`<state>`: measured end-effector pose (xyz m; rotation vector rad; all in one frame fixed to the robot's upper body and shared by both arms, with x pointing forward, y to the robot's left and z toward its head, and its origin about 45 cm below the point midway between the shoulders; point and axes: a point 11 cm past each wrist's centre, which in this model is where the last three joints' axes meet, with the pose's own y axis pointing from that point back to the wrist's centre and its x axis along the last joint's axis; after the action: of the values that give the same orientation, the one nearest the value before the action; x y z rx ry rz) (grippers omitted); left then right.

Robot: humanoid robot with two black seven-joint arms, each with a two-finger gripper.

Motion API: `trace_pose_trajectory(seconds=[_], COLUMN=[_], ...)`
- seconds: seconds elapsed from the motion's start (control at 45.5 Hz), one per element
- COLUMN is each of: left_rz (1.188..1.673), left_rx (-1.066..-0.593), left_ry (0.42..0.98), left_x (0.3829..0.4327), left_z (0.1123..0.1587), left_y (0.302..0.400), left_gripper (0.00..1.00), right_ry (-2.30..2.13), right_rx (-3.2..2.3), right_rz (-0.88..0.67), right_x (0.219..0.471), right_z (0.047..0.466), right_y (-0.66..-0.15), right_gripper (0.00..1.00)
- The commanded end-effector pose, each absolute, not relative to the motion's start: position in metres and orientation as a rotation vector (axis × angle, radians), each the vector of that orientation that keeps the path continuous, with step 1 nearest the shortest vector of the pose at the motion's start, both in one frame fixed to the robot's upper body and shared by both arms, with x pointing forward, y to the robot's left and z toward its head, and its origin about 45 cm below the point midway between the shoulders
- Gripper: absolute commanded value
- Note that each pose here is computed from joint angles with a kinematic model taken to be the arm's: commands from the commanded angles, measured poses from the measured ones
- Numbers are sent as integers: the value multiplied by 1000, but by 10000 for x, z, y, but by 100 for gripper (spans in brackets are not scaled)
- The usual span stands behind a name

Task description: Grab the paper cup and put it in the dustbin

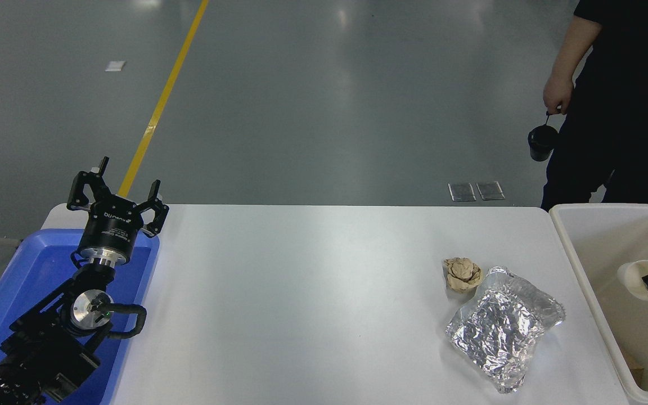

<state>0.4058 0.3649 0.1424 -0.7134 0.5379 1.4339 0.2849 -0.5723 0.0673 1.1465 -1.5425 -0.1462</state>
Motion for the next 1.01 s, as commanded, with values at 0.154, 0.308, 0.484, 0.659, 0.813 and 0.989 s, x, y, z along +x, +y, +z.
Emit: trace_pose_trajectory(seconds=[0.154,0.308,0.484,0.659,0.813,0.989], left_rz=[1434,1434,1433,1432,1432,1429], left_rx=[-714,-714,-713,-711,-711,-713], left_ry=[537,537,538,539,539,539], left_x=[4061,4061,4061,4061,4061,4062], left_z=[1428,1428,1427,1425,1425,1429], left_y=[3648,3648,3647,3644,3644,3640], left_gripper=[98,98,98,98,98,98], right_ry=[-1630,-1664,-1708,-1543,-1381,-1230], right_rx=[1033,1077,1138,1231,1297,1360], right_rz=[-60,-30,114,314,398,402], right_x=[2849,3133,3768,4349,4660,4785], right_z=[723,855,1416,1984,2384,2718], right_y=[-5767,-5643,-5505,-5191,-4887,-4568], right_gripper=[100,100,100,100,100,100])
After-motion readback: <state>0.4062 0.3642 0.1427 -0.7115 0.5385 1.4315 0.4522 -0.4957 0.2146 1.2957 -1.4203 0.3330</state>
